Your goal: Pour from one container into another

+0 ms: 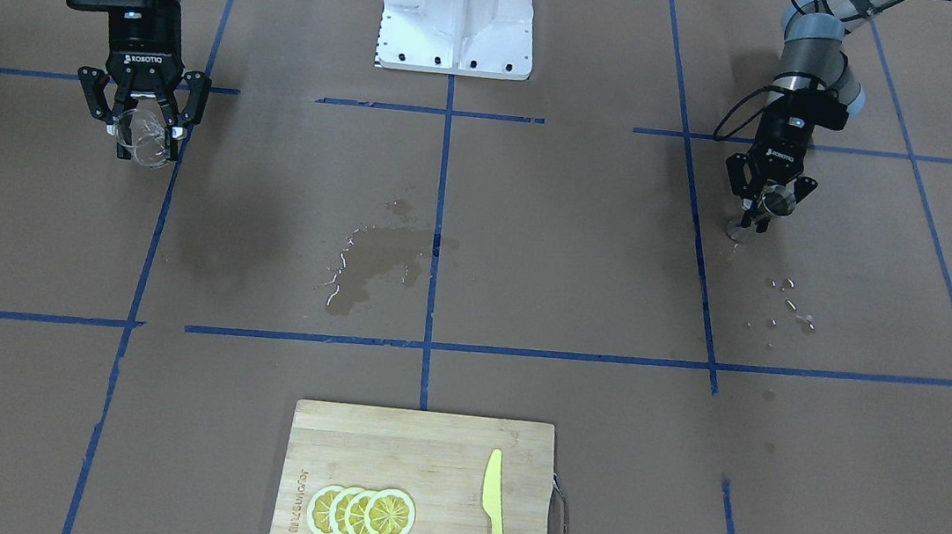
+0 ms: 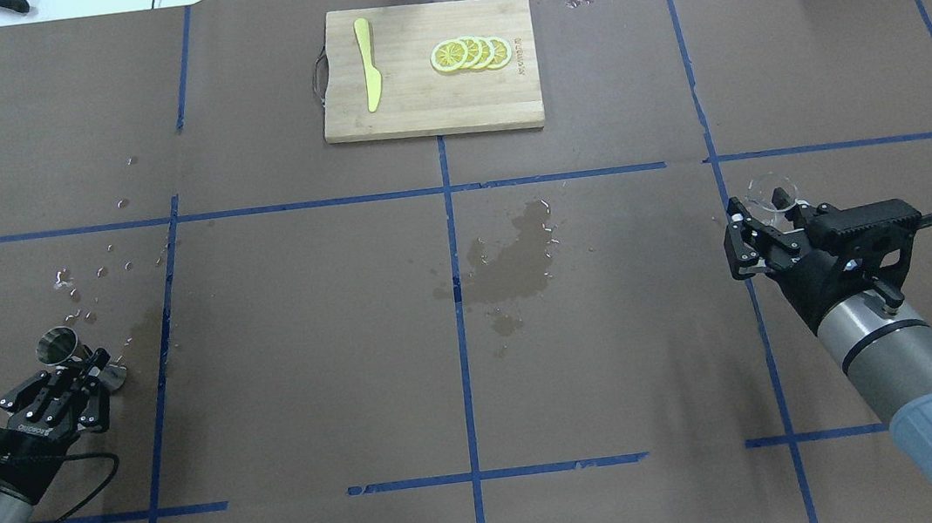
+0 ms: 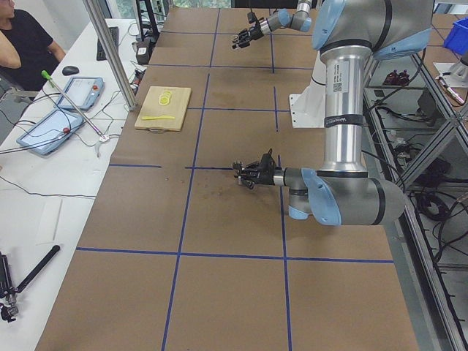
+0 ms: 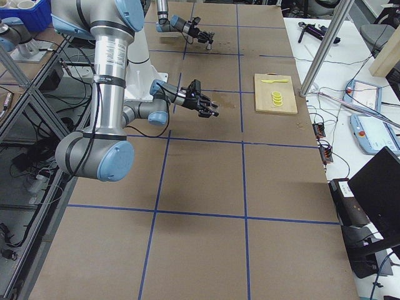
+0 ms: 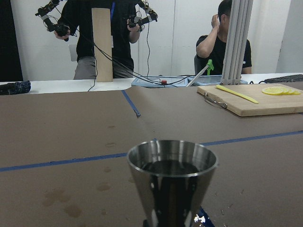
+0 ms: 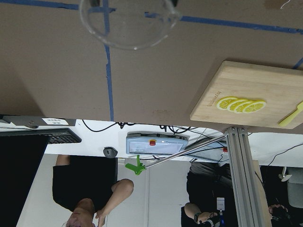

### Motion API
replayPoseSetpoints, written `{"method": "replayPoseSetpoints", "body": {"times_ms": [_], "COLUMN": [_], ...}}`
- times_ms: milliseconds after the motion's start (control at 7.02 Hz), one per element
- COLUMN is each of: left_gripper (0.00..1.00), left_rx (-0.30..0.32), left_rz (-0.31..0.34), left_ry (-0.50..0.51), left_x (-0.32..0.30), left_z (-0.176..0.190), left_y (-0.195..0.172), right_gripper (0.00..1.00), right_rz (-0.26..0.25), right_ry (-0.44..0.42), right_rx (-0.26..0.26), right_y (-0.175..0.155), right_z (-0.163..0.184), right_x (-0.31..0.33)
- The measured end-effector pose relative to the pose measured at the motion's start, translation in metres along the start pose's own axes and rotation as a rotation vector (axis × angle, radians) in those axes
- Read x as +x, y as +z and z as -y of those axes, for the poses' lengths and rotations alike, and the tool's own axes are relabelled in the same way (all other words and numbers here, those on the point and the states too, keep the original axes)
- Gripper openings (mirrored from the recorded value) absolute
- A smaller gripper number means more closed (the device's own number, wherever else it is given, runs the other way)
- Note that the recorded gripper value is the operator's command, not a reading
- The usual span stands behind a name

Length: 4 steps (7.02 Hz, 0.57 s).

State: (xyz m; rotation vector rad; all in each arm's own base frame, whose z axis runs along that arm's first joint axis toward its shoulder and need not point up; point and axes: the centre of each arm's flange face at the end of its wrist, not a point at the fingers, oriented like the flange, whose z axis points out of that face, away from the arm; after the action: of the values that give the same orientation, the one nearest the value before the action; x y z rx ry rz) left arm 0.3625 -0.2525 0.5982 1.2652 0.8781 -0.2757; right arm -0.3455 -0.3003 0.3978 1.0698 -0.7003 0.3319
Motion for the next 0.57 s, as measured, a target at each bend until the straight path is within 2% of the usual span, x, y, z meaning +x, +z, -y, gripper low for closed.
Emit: {"method": "replayPoseSetpoints", "body": {"times_ms": [142, 285, 427, 569], "left_gripper": [0.46, 0.55, 0.82, 1.0], "left_rx": [-0.002, -0.004, -0.006, -0.008], "left_rz": [0.0, 0.001, 0.001, -0.001], "left_ry": [0.003, 0.007, 0.009, 0.009], "left_x": [-0.0016, -0.0035, -0.0041, -0.0037], "left_z": [-0.0004, -0.0008, -0.0013, -0.0018], "left_y": [-0.001, -0.002, -0.0027, -0.0033], "right_gripper": [0.02, 0.03, 0.02, 0.03], "right_rz": [0.001, 0.001, 0.002, 0.003], "right_ry": [0.001, 0.002, 0.003, 0.004], "right_rx": [0.0, 0.001, 0.0, 0.001], "right_y": [0.0, 0.0, -0.0001, -0.0003], "right_z": [0.0003, 0.0004, 0.0004, 0.0007], "right_x": [-0.0006, -0.001, -0.0016, -0.0019]}}
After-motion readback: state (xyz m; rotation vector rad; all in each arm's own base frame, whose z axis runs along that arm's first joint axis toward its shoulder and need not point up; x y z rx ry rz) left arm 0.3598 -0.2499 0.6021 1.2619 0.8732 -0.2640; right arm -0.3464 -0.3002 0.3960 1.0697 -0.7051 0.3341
